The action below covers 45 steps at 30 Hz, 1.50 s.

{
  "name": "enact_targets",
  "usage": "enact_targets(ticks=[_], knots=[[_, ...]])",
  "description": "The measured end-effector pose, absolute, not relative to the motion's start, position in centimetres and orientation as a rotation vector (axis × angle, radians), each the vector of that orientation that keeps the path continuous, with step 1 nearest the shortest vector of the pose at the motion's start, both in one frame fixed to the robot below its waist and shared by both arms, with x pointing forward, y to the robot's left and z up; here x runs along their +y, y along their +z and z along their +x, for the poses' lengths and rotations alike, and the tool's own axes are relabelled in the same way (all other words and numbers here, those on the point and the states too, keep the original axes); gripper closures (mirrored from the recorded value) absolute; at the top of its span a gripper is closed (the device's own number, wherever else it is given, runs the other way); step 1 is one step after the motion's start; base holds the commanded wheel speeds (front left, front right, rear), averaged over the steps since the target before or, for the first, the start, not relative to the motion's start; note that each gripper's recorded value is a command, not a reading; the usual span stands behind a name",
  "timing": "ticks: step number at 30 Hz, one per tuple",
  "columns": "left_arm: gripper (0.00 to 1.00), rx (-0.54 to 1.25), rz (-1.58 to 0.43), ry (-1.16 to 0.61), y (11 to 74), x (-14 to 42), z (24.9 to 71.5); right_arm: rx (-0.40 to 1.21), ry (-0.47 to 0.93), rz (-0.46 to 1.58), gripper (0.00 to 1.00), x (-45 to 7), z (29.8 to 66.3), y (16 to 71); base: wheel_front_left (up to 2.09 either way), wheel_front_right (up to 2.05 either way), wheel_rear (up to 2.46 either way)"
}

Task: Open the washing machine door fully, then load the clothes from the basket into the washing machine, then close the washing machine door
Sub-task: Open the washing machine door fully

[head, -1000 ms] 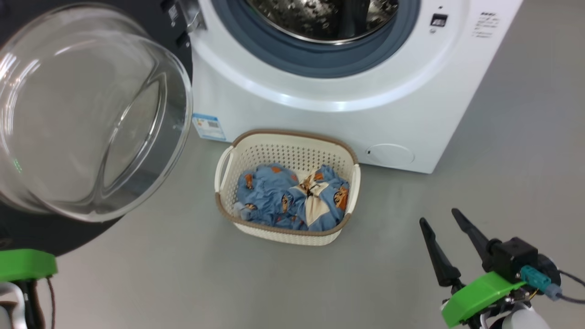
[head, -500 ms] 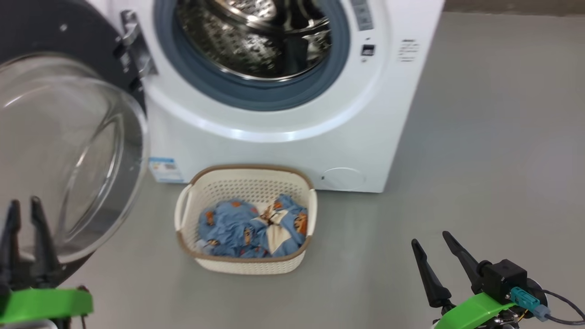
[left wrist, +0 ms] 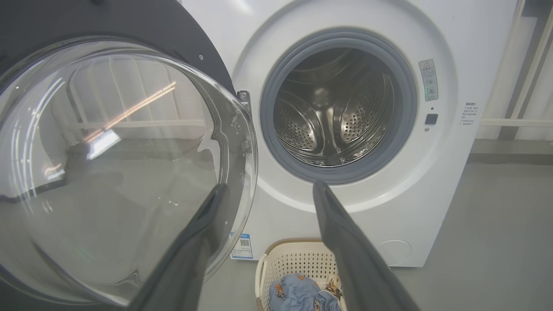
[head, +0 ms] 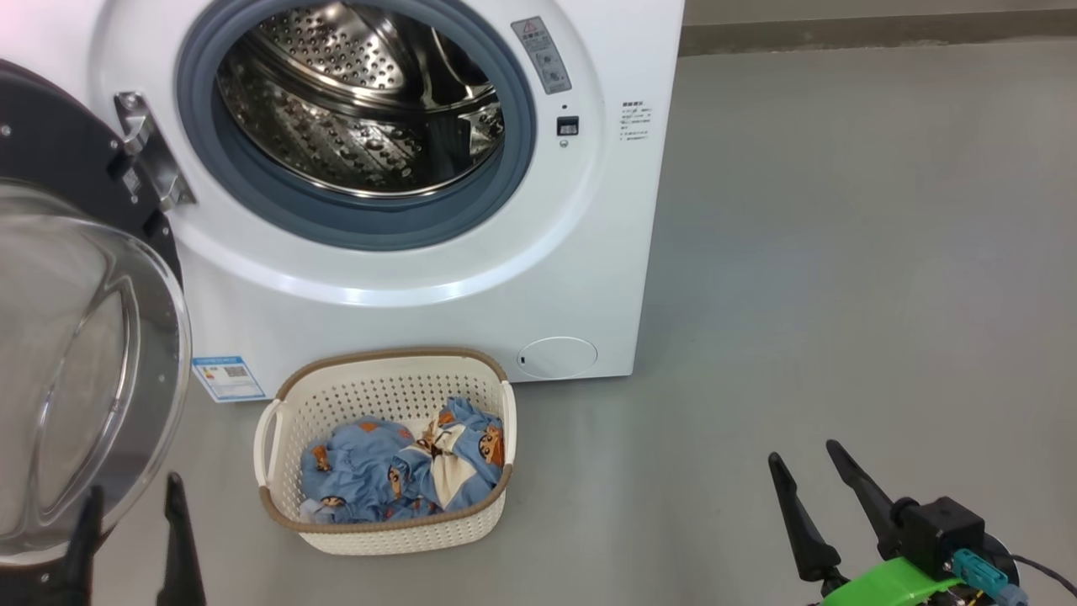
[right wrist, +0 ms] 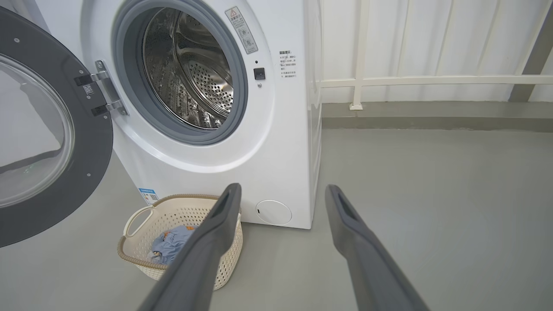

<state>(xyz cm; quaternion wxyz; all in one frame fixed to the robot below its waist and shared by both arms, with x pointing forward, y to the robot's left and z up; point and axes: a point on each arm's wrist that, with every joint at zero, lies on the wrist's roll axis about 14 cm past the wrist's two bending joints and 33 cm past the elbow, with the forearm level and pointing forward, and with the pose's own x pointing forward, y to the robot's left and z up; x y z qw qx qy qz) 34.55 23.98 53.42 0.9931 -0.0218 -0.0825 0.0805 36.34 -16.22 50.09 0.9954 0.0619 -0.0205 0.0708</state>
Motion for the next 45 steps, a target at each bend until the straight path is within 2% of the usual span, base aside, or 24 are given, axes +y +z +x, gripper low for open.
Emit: enact_targets(ticks=[15,26,45], knots=[[0.00,0.014,-0.077,0.092,47.8,21.1,31.2,-0.100,0.097,0.124,0.00,-17.5,35.2,51.7,0.00,0.00,0.00],[0.00,0.019,-0.106,0.130,47.5,21.7,31.0,-0.113,0.074,0.116,0.00,-18.3,34.6,52.1,0.00,0.00,0.00],[0.00,-0.020,-0.087,0.074,48.8,21.0,31.8,-0.098,0.060,0.124,0.00,-18.4,34.7,51.7,0.00,0.00,0.00]])
